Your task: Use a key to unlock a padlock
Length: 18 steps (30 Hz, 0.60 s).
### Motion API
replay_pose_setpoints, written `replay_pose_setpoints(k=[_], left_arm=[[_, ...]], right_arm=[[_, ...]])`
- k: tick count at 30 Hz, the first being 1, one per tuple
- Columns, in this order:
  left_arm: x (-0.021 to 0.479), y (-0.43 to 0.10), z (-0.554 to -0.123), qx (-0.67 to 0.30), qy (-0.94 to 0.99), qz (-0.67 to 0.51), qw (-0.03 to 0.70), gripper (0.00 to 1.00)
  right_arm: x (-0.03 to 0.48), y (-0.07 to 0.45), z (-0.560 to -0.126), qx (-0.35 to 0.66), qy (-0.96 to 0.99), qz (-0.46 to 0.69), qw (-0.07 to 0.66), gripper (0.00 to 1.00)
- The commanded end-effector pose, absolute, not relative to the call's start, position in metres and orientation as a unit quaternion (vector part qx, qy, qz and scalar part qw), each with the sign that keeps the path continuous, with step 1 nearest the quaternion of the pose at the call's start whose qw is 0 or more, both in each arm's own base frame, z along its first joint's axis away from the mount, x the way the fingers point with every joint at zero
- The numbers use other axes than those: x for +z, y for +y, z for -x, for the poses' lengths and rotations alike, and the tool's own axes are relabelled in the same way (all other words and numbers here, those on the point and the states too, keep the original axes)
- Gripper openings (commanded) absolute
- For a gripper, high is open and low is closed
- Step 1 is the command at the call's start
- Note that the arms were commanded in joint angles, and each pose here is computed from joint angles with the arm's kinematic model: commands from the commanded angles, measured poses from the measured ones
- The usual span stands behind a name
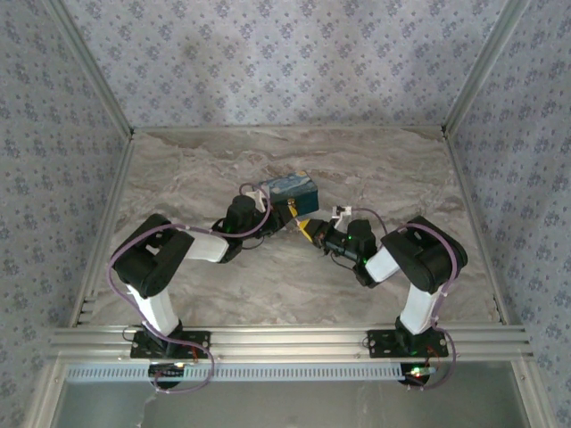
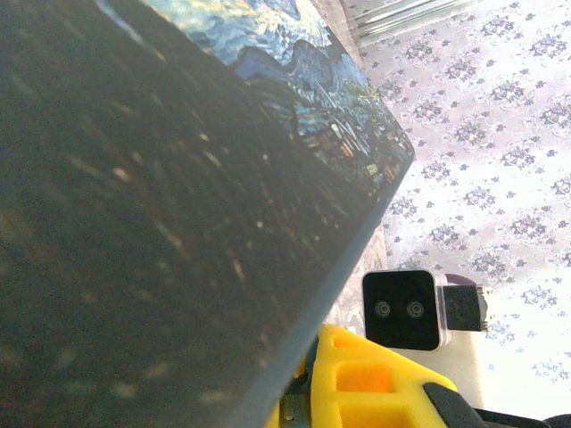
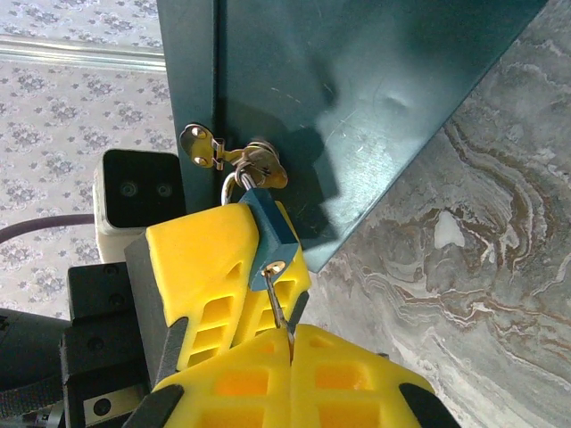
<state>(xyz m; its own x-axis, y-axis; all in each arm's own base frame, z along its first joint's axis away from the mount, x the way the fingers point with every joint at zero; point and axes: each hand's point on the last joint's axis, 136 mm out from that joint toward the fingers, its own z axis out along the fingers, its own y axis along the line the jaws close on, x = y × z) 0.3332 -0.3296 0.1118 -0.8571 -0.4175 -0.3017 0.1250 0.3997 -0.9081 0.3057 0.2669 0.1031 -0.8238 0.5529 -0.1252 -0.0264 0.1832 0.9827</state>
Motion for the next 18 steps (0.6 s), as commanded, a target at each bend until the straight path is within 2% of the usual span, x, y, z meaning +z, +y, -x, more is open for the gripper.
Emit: replay_pose_setpoints(k=[1, 18], left_arm=[[0.1207, -0.3309, -0.3337, -0.558, 0.784, 0.081, 0.261, 0.09], [0.1240, -0.3317, -0.3335, -0.564, 0.779, 0.079, 0.264, 0.10]], right_arm=[[0.1105, 0.2706, -0.3100, 0.622, 0.722, -0.178, 0.244, 0.00], [0.1133, 0.2715, -0.3142, 0.625, 0.718, -0.182, 0.246, 0.00]])
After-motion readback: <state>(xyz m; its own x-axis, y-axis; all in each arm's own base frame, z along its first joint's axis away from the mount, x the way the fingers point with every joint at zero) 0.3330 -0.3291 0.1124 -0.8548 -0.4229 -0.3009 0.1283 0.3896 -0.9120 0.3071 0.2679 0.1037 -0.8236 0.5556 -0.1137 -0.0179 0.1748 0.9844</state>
